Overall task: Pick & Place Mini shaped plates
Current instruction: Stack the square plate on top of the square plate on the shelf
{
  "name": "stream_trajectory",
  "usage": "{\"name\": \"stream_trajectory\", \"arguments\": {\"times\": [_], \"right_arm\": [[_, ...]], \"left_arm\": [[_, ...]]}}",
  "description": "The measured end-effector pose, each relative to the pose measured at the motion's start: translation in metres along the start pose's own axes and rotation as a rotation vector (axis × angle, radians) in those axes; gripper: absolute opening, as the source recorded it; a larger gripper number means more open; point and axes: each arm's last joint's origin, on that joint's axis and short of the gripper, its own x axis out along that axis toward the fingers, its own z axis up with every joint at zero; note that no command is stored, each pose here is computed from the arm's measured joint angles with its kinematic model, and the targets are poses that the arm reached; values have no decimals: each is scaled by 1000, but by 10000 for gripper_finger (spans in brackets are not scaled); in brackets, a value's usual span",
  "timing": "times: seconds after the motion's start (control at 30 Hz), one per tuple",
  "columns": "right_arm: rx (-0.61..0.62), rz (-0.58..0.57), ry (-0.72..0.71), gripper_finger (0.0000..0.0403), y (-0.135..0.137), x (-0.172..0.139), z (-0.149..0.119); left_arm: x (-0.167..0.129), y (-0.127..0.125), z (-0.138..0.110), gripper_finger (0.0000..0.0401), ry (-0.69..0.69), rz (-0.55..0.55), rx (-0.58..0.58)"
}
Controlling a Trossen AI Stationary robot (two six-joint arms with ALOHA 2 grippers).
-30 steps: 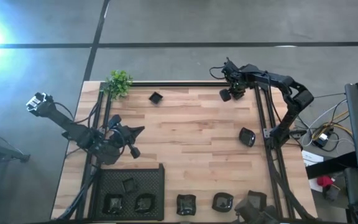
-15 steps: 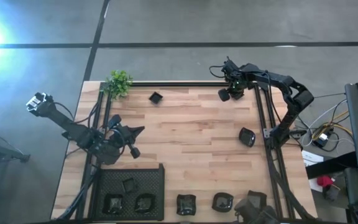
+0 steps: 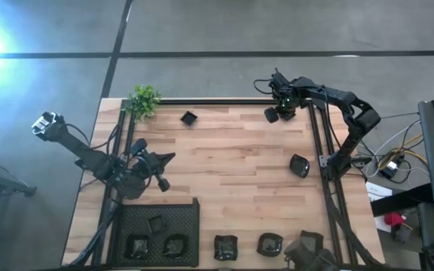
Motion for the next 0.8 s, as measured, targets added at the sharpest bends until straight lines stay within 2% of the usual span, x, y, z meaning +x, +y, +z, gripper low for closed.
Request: {"name": "stream_trajectory", "arguments": {"times": [0.13, 0.47, 0.8], "right_arm": [[-11, 0, 0, 23, 0, 0, 0], [-43, 4, -17, 98, 0, 1, 1], [-35, -22, -58, 99, 0, 13, 5]], "left_arm": [[0, 0, 0, 0, 0, 0, 0], [0, 0, 0, 0, 0, 0, 1], [0, 0, 0, 0, 0, 0, 0]]}}
